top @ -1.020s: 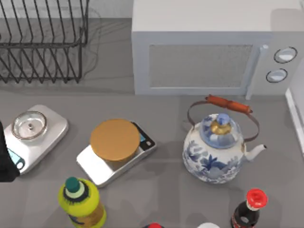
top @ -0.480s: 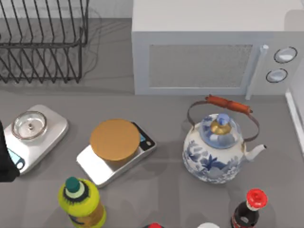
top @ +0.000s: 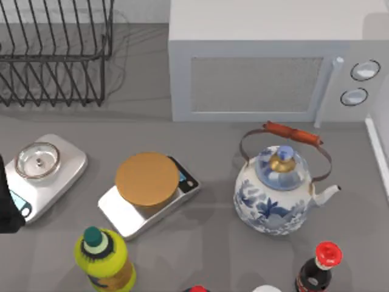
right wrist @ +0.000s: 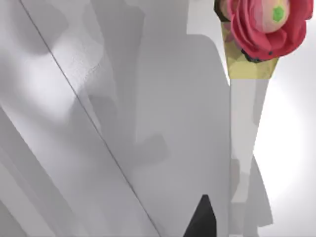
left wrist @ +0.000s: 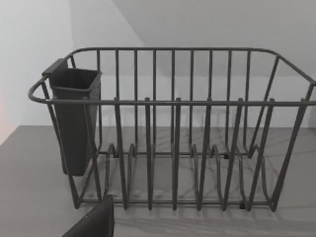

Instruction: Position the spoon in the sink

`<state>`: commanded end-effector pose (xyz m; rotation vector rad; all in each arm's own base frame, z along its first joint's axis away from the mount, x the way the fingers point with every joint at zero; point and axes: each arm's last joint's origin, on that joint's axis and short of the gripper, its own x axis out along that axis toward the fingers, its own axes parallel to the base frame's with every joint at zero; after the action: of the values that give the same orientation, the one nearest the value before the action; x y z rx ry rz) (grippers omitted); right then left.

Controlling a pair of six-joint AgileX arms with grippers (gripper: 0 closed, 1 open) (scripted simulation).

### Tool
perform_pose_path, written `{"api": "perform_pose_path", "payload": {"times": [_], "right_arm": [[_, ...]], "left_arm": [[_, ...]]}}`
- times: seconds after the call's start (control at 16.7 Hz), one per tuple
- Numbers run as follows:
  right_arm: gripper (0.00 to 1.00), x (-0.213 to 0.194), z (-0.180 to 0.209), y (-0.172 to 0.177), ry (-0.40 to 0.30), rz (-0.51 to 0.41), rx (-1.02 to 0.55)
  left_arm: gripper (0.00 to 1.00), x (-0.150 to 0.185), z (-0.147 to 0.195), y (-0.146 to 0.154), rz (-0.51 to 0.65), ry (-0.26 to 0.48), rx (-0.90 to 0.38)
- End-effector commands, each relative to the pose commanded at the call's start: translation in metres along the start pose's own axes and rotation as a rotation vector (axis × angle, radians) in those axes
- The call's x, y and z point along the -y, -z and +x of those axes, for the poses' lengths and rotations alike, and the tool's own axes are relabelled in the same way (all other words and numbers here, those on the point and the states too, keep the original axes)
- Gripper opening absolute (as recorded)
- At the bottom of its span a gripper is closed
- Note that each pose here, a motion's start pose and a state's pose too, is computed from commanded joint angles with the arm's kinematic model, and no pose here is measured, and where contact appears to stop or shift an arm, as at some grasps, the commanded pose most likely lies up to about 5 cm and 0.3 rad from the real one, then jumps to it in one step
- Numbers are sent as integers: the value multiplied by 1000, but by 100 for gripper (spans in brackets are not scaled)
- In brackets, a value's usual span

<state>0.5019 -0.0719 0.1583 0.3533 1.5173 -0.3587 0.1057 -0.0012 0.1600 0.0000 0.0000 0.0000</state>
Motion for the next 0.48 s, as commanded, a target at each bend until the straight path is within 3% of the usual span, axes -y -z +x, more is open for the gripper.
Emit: {"api": "perform_pose_path", "payload": {"times": [0.36,0.48], "right_arm": [[98,0,0,0,0,0,0],[100,0,0,0,0,0,0]], "left_arm": [[100,0,0,0,0,0,0],[100,0,0,0,0,0,0]]}}
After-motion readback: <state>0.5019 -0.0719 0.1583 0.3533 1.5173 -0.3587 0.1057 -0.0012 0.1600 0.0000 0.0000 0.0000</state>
